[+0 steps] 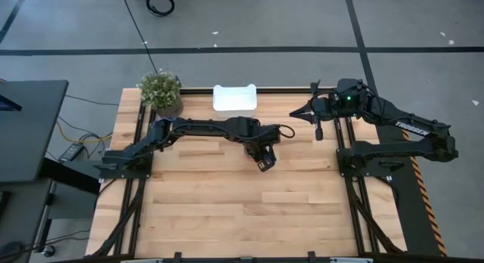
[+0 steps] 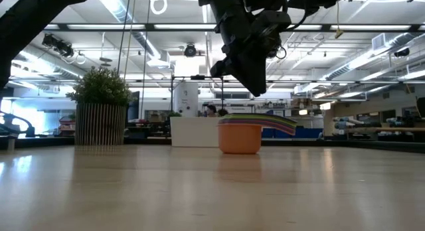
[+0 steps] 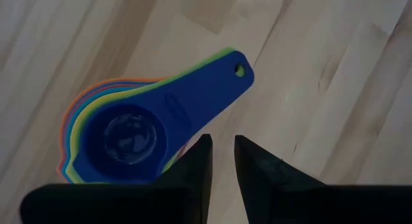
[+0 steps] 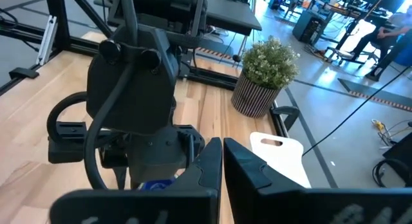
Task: Nest measuring cups in basket
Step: Put the nested measuring cups into the white bin
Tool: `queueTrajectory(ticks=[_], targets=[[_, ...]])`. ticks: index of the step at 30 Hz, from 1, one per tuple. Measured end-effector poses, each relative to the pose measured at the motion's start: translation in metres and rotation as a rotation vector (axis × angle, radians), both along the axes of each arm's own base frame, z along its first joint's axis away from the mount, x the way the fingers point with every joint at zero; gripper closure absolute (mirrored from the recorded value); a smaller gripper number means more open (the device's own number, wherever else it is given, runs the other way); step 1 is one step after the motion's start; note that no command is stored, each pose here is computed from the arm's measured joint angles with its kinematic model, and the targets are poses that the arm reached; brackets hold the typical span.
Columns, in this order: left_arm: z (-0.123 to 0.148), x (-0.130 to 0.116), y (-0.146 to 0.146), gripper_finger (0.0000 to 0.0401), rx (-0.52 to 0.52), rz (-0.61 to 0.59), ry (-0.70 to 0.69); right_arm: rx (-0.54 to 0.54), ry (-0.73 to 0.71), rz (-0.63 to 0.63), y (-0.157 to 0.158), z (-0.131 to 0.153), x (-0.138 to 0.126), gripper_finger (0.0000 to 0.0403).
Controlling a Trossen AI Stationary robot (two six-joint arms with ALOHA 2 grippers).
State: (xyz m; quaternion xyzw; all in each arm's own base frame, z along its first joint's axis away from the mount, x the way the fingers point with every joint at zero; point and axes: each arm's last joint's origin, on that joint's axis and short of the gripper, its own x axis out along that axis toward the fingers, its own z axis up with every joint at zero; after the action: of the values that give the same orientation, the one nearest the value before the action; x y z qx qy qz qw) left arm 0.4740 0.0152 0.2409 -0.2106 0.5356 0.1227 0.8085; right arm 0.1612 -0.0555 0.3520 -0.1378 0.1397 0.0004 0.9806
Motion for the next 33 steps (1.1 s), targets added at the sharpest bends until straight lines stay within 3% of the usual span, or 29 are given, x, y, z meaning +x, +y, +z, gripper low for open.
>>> queueTrajectory(ticks=[5,14,23,33], targets=[[0.000,0.000,-0.001,0.0328,0.013,0.006,0.005,0.000,0.000,0.000,0.000,0.000,0.000,0.0380],[-0.008,0.001,-0.016,0.0313,0.207,0.045,0.040,0.000,0.000,0.000,0.000,0.000,0.000,0.0380],[-0.022,0.005,-0.019,0.0209,0.191,0.123,0.055,-0.004,-0.011,0.000,0.000,0.001,0.000,0.0380],[-0.023,0.002,-0.034,0.0100,0.230,0.086,0.082,-0.005,-0.013,0.000,0.000,0.001,0.000,0.0380]])
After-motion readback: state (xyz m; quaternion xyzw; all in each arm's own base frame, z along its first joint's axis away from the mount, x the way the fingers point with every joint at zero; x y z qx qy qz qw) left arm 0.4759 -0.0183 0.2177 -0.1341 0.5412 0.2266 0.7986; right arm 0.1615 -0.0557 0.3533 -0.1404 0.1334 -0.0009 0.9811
